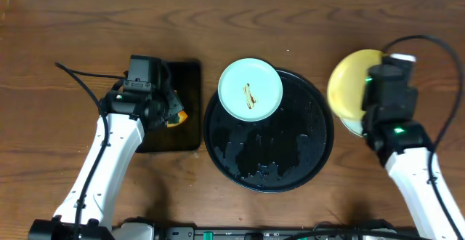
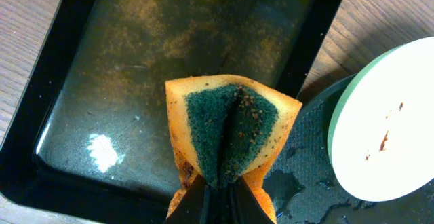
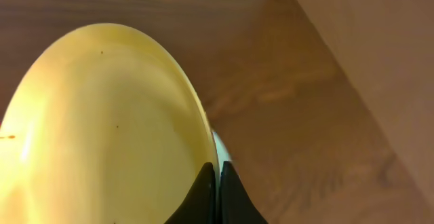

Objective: Clean dirty plates on tray and stack at the side
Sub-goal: 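Lift the yellow plate with the right gripper and stack it on the blue plate, then drag the remaining light-blue plate to the tray center with the right gripper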

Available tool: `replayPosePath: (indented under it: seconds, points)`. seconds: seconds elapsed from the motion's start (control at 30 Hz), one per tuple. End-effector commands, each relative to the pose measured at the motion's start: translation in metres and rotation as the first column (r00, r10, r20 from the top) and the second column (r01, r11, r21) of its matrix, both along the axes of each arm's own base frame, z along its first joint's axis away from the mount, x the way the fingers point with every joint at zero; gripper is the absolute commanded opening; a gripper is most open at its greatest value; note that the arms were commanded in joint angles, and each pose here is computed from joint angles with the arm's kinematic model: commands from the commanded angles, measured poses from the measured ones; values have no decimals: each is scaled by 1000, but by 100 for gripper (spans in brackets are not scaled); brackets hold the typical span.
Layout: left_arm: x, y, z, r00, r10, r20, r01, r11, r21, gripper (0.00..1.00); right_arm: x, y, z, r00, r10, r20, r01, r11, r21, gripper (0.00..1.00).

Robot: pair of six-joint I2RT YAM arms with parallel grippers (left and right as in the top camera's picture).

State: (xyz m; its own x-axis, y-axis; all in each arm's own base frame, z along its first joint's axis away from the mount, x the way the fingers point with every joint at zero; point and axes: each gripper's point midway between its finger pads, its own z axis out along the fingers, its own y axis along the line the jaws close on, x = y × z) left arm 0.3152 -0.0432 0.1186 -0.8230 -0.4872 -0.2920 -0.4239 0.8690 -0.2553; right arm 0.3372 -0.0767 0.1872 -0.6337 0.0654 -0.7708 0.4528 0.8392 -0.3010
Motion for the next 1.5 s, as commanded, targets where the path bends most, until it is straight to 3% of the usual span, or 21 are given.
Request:
replayPosePath:
  seconds: [0.0, 0.17, 0.33, 0.4, 0.5, 0.67, 0.8, 0.93, 1.0, 1.2, 1.3, 1.47]
  points:
    - [0, 2, 1, 1000, -6, 3, 6, 1000, 9, 8, 1, -24, -14, 993, -119, 20, 116, 984, 133, 1]
    - [0, 2, 1, 1000, -6, 3, 6, 1000, 9, 7, -4, -55, -46, 972, -230, -44, 234, 950, 205, 1]
    - [0, 2, 1, 1000, -5, 4, 5, 1000, 9, 8, 0, -61, -79, 967, -230, -112, 253, 928, 275, 2]
    - [0, 2, 1, 1000, -5, 3, 5, 1000, 9, 8, 3, -59, -88, 968, -216, -131, 246, 923, 295, 8]
    - [0, 2, 1, 1000, -6, 4, 6, 1000, 9, 8, 8, -50, -91, 976, -177, -125, 210, 916, 342, 26]
    - [0, 2, 1, 1000, -6, 3, 6, 1000, 9, 8, 23, -19, -83, 997, -40, -65, 66, 879, 472, 32]
    - [0, 2, 1, 1000, -6, 4, 6, 1000, 10, 8, 36, 33, -66, 982, 187, 34, -170, 783, 598, 35]
    - [0, 2, 1, 1000, -6, 4, 6, 1000, 9, 8, 39, 112, -45, 855, 489, 174, -467, 578, 669, 43]
    - [0, 2, 1, 1000, -7, 4, 7, 1000, 9, 8, 35, 140, -44, 801, 570, 183, -528, 529, 664, 46]
    - [0, 2, 1, 1000, -16, 5, 16, 1000, 14, 8, 30, 196, -60, 718, 683, 136, -593, 497, 633, 48]
    - [0, 2, 1, 1000, -16, 4, 16, 1000, 14, 8, 31, 208, -81, 754, 653, 70, -536, 550, 641, 48]
    - [0, 2, 1, 1000, -16, 5, 16, 1000, 14, 8, 34, 241, -115, 730, 682, 45, -526, 518, 674, 45]
